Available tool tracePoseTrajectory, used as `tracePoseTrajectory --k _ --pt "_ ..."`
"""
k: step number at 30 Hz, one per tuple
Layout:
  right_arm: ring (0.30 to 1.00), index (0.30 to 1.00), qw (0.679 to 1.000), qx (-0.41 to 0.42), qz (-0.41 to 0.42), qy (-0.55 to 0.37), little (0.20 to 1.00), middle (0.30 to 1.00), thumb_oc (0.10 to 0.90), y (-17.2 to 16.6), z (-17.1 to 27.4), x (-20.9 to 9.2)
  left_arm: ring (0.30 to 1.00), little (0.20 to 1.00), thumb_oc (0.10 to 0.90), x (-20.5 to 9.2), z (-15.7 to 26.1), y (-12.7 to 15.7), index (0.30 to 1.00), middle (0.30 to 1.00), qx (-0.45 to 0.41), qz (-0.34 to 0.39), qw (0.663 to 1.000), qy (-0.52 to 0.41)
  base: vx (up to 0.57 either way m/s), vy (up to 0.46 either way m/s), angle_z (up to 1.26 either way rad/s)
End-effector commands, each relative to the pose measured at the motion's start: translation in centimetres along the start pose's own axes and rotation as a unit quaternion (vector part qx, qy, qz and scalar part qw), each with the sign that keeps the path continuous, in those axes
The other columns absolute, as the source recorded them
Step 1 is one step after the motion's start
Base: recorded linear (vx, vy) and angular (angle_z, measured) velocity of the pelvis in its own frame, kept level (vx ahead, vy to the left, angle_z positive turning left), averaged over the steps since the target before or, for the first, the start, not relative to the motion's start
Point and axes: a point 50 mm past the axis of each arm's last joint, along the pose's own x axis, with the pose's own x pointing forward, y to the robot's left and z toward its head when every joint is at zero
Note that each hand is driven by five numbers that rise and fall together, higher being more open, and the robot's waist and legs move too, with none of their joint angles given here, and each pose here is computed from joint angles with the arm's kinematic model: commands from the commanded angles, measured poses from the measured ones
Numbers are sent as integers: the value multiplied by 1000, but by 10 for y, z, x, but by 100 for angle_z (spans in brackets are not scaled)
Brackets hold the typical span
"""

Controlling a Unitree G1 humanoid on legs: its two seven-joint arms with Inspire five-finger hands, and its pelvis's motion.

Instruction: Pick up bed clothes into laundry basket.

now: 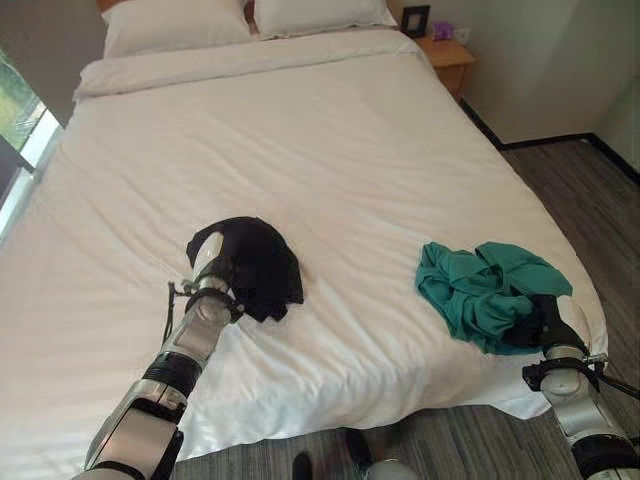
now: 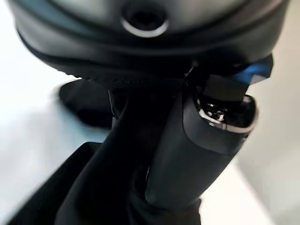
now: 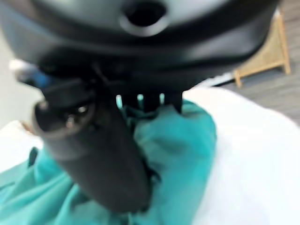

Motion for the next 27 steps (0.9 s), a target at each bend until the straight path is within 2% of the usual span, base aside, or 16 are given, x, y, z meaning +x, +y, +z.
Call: tracePoseTrajectory --k 1,5,7,8,9,10,11,12,14,15,17,20,23,27 --pt "300 300 988 -65 -127 -66 300 300 400 -70 24 13 300 300 400 23 128 68 300 300 -13 150 959 -238 -136 62 -66" --pt "300 300 948 -58 -255 -182 300 300 400 -118 82 7 300 300 400 6 182 96 300 300 -23 206 918 -338 -192 39 -94" --pt "300 300 922 -40 -293 -250 300 300 400 -133 113 -5 300 300 400 -2 192 100 300 300 -25 211 906 -365 -276 -27 -143" --pt "300 300 899 -21 -312 -307 300 300 400 -140 135 -19 300 300 400 -9 190 98 300 300 -39 202 903 -377 -247 -54 -121" --pt "300 300 899 -21 -311 -306 300 300 400 -140 135 -20 300 300 400 -10 190 98 300 300 -39 202 903 -377 -332 -141 -129" --pt "300 300 875 11 -326 -358 300 300 400 -142 149 -41 300 300 400 -19 166 90 300 300 -56 191 910 -364 -271 -143 -135" --pt "300 300 865 22 -329 -377 300 300 400 -141 152 -51 300 300 400 -25 151 85 300 300 -63 185 914 -355 -249 -135 -135" --pt "300 300 867 21 -326 -377 300 300 400 -140 151 -52 300 300 400 -26 149 84 300 300 -63 183 915 -353 -145 -98 -120" --pt "300 300 851 43 -337 -400 300 300 400 -136 151 -72 300 300 400 -48 91 75 300 300 -81 179 936 -292 -164 -217 -186" --pt "300 300 852 42 -334 -400 300 300 400 -135 150 -73 300 300 400 -49 89 74 300 300 -81 178 937 -289 -137 -262 -217" --pt "300 300 834 72 -343 -425 300 300 400 -135 156 -84 300 300 400 -63 56 62 300 300 -82 172 952 -239 -92 -345 -120" --pt "300 300 818 97 -348 -447 300 300 400 -138 161 -94 300 300 400 -66 48 56 300 300 -79 174 956 -223 -124 -291 -77" --pt "300 300 774 156 -347 -505 300 300 400 -144 177 -110 300 300 400 -64 38 50 300 300 -84 190 959 -194 -89 -334 -46" --pt "300 300 757 181 -315 -543 300 300 400 -143 196 -108 300 300 400 -59 43 45 300 300 -115 197 954 -194 -27 -347 -84"
